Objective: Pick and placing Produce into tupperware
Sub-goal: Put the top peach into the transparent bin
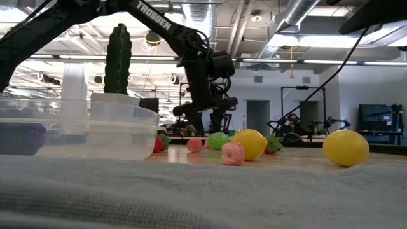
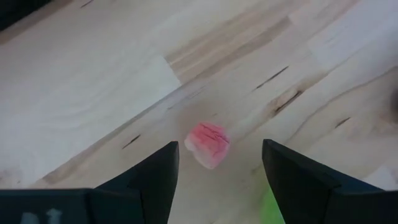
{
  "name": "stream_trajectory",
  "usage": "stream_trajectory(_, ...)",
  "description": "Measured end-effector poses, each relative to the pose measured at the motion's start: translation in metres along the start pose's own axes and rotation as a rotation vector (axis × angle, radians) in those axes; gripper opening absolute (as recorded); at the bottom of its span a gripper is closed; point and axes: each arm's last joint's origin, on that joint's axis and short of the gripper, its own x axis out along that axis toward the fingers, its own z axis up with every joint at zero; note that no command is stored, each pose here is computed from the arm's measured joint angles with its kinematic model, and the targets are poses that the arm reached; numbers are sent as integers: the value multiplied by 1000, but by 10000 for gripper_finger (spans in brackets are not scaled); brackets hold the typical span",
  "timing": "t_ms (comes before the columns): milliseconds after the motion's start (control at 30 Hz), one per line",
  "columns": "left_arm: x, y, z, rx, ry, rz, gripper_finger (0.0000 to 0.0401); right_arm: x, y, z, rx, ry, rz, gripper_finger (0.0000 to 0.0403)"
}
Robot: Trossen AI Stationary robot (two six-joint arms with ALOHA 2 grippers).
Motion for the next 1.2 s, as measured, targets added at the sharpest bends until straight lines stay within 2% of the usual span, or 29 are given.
stream_trajectory(433, 1, 5, 5, 14, -6, -18, 222, 0, 0, 0, 0, 0, 0, 271)
stream_trajectory(533, 11, 4, 4, 14, 5, -28, 222, 0, 0, 0, 1, 0, 0, 271)
stream_trajectory(633, 16, 8, -1, 15, 52, 18, 222, 0, 0, 0, 2, 0, 2, 271)
stream_trajectory(1200, 15, 8, 0, 2, 50, 13, 222, 0, 0, 0, -1, -2, -1, 271)
